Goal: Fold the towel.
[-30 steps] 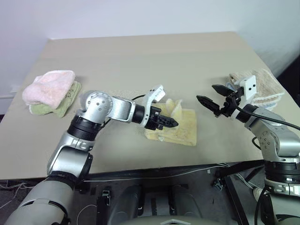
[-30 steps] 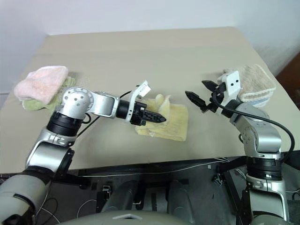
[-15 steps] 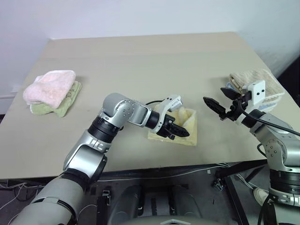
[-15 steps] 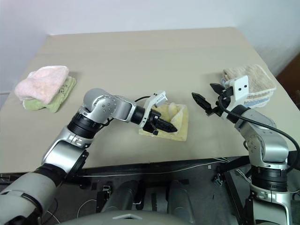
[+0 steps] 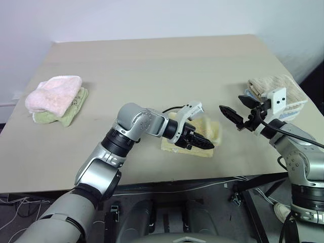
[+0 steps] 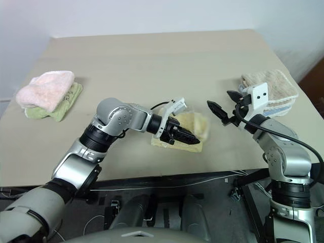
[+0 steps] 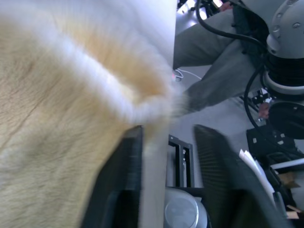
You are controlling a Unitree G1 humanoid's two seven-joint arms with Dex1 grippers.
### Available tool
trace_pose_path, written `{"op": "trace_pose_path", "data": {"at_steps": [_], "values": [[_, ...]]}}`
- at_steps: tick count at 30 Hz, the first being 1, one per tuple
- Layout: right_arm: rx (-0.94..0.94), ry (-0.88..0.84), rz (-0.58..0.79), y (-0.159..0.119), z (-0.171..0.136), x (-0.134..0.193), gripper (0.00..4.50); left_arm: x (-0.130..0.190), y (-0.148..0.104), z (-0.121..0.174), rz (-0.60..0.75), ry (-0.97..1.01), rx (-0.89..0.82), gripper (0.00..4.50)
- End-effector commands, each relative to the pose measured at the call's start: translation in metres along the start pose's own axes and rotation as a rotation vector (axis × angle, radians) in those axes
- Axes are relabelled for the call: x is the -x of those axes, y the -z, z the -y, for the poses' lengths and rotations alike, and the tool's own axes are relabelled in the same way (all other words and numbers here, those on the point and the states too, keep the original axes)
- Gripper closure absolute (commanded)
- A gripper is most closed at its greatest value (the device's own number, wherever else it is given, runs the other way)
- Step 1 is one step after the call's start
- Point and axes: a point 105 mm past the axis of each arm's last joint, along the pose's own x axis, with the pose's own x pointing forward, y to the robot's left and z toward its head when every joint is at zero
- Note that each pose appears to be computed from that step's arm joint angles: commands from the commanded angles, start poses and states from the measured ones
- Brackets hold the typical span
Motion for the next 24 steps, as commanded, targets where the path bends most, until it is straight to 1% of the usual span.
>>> {"op": "trace_pose_path", "data": {"at_steps": [1, 4, 5, 7, 9, 10, 11, 13, 15, 17, 19, 21, 23, 24], "values": [[0.042, -0.007, 0.046, -0.015, -0.002, -0.002, 0.0, -0.001, -0.004, -0.001, 0.032, -0.026, -0.091, 1.29], [0.04, -0.005, 0.051, -0.017, -0.001, -0.003, 0.0, 0.009, -0.023, 0.01, 0.131, 0.023, -0.128, 0.26], [0.038, -0.003, 0.051, -0.018, 0.0, -0.003, 0.0, 0.013, -0.027, 0.012, 0.152, 0.03, -0.134, 0.02], [0.023, -0.002, 0.056, -0.019, 0.0, -0.003, 0.0, 0.023, -0.039, 0.014, 0.216, 0.031, -0.183, 0.02], [-0.049, -0.021, 0.082, -0.025, -0.003, -0.003, 0.0, 0.053, -0.069, 0.015, 0.406, 0.005, -0.331, 0.02], [-0.071, -0.03, 0.089, -0.027, -0.004, -0.003, 0.0, 0.062, -0.076, 0.015, 0.46, -0.004, -0.374, 0.02], [-0.09, -0.06, 0.094, -0.028, -0.01, -0.003, 0.18, 0.074, -0.082, 0.009, 0.51, -0.048, -0.416, 0.0], [-0.108, -0.124, 0.093, -0.027, -0.021, -0.001, 0.57, 0.09, -0.082, -0.006, 0.529, -0.136, -0.441, 0.0], [-0.113, -0.166, 0.089, -0.026, -0.029, 0.0, 1.27, 0.1, -0.076, -0.019, 0.541, -0.196, -0.487, 0.0], [-0.138, -0.196, 0.077, -0.02, -0.037, -0.002, 1.92, 0.104, -0.052, -0.031, 0.49, -0.218, -0.535, 0.38], [-0.153, -0.22, 0.067, -0.016, -0.043, -0.004, 2.59, 0.105, -0.034, -0.037, 0.448, -0.223, -0.562, 0.9], [-0.171, -0.241, 0.067, -0.013, -0.048, -0.007, 3.33, 0.104, -0.021, -0.043, 0.452, -0.231, -0.559, 1.64], [-0.187, -0.25, 0.067, -0.011, -0.051, -0.01, 4.01, 0.1, -0.014, -0.046, 0.451, -0.228, -0.573, 2.28], [-0.19, -0.252, 0.067, -0.01, -0.052, -0.012, 4.43, 0.098, -0.013, -0.046, 0.457, -0.217, -0.58, 2.69]]}}
